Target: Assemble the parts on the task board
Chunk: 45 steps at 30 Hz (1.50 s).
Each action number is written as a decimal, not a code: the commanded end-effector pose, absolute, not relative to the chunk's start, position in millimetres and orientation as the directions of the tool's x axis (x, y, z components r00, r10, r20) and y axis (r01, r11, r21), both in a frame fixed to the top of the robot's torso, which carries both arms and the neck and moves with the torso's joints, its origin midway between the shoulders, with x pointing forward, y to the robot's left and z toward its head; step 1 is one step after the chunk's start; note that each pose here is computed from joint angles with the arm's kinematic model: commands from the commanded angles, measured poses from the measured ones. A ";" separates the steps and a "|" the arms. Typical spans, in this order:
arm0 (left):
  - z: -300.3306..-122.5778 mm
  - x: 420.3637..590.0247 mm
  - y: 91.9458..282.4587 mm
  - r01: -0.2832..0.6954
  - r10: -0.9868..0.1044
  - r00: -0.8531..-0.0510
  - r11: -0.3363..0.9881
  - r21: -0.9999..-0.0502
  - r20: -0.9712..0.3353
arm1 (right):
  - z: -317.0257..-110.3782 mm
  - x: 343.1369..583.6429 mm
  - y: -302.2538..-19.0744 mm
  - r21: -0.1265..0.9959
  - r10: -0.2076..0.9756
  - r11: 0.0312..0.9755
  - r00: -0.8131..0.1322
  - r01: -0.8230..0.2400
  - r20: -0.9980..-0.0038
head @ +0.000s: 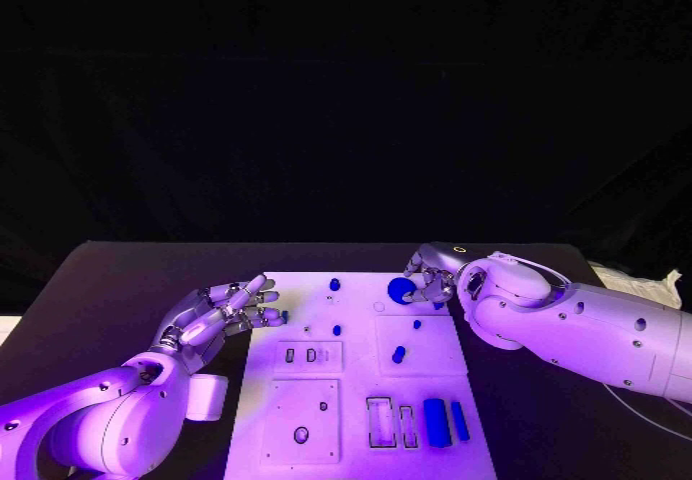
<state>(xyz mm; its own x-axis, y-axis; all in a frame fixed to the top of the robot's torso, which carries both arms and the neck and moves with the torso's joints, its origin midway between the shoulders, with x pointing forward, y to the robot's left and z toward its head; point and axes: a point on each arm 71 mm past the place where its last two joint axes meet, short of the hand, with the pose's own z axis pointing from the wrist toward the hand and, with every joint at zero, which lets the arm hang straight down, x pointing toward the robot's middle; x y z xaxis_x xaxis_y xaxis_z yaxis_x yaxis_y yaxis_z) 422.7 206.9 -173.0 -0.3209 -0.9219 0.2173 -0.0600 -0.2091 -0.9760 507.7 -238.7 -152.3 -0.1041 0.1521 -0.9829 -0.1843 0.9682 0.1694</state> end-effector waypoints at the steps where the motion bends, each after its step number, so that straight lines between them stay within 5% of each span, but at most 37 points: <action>1: -171.7 422.3 204.7 -0.060 -0.912 -0.340 -0.222 -0.973 0.229 | -154.5 508.5 -239.5 0.168 0.149 0.972 -0.122 -0.163 -0.981; 45: -172.6 422.4 204.5 -0.073 -0.909 -0.347 -0.221 -0.973 0.232 | -152.6 506.0 -222.0 0.086 0.082 0.972 -0.026 -0.219 -0.996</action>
<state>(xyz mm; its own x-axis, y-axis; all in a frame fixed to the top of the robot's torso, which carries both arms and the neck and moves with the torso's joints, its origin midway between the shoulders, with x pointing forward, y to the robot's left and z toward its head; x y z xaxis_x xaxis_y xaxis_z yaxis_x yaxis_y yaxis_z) 423.0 206.9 -173.9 -0.3253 -0.9195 0.2205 -0.0716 -0.2085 -0.9754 507.3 -224.0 -151.8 -0.0514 0.1185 -0.9916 -0.2094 0.9696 0.1267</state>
